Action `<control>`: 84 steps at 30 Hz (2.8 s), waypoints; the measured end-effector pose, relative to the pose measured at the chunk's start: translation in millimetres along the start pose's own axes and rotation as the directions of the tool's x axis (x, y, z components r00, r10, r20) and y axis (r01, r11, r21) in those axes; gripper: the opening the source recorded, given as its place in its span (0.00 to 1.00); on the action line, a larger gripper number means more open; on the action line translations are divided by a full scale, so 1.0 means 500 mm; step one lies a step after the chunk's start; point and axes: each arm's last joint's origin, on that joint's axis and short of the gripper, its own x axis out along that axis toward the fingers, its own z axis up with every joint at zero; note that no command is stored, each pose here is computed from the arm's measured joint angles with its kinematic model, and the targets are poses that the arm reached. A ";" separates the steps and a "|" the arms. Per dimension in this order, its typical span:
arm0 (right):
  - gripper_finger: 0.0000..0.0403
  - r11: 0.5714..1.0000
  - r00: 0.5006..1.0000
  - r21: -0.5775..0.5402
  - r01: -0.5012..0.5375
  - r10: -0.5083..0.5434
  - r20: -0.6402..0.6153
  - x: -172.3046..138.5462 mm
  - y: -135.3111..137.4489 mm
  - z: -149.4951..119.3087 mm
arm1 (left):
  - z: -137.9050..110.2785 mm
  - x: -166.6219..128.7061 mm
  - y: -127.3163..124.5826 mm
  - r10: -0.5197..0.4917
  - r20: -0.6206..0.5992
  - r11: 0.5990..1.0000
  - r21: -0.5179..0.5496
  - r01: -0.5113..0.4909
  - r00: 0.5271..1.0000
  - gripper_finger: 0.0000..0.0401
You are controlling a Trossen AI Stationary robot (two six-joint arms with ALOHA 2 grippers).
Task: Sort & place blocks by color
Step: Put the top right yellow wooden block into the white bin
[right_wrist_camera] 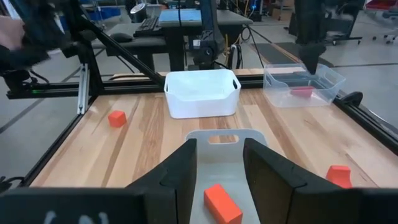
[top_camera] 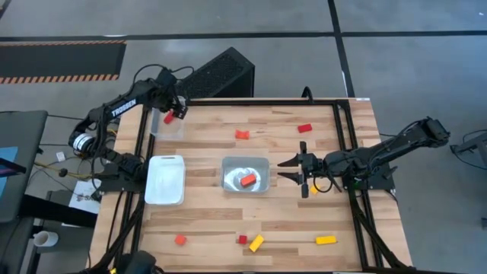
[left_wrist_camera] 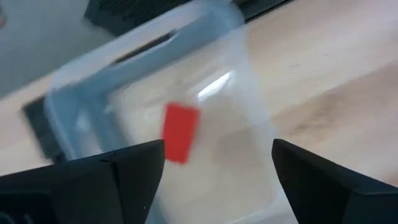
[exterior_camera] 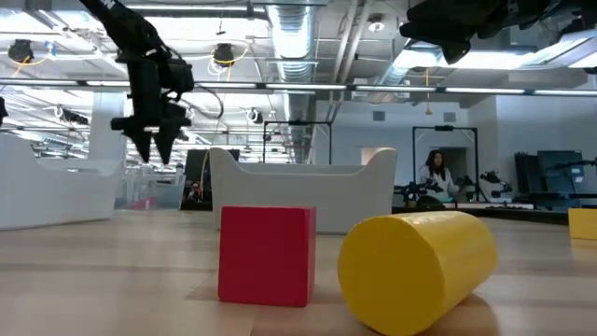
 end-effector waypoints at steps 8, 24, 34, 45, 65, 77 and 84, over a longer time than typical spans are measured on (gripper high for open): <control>0.38 0.998 0.997 0.027 0.051 -0.050 -0.054 -0.021 -0.009 -0.004 | -0.034 -0.210 -0.112 -0.350 0.483 0.933 0.259 0.251 0.803 0.61; 0.38 0.942 0.996 0.325 -0.080 0.090 -0.017 -0.068 0.019 0.012 | -0.299 -0.275 -0.323 -0.768 0.560 0.640 0.667 0.381 0.309 0.57; 0.38 0.873 0.974 0.487 -0.015 0.122 -0.190 -0.069 0.041 -0.029 | -0.401 -0.199 -0.346 -0.752 0.637 0.655 0.690 0.308 0.173 0.57; 0.38 0.852 0.941 0.481 0.206 -0.037 -0.337 -0.056 -0.010 -0.056 | -0.365 -0.186 -0.333 -0.692 0.709 0.719 0.656 0.230 0.139 0.57; 0.38 0.598 0.848 0.721 0.349 0.126 -0.515 -0.056 -0.043 -0.080 | -0.310 -0.177 -0.324 -0.729 0.684 0.672 0.706 0.222 0.033 0.57; 0.38 0.412 0.537 0.529 0.742 0.107 -0.837 -0.109 -0.062 -0.142 | -0.307 -0.171 -0.322 -0.712 0.699 0.688 0.676 0.263 0.064 0.57; 0.38 0.444 0.553 0.539 0.716 0.111 -0.826 -0.103 -0.067 -0.120 | -0.307 -0.170 -0.321 -0.702 0.708 0.698 0.667 0.260 0.069 0.57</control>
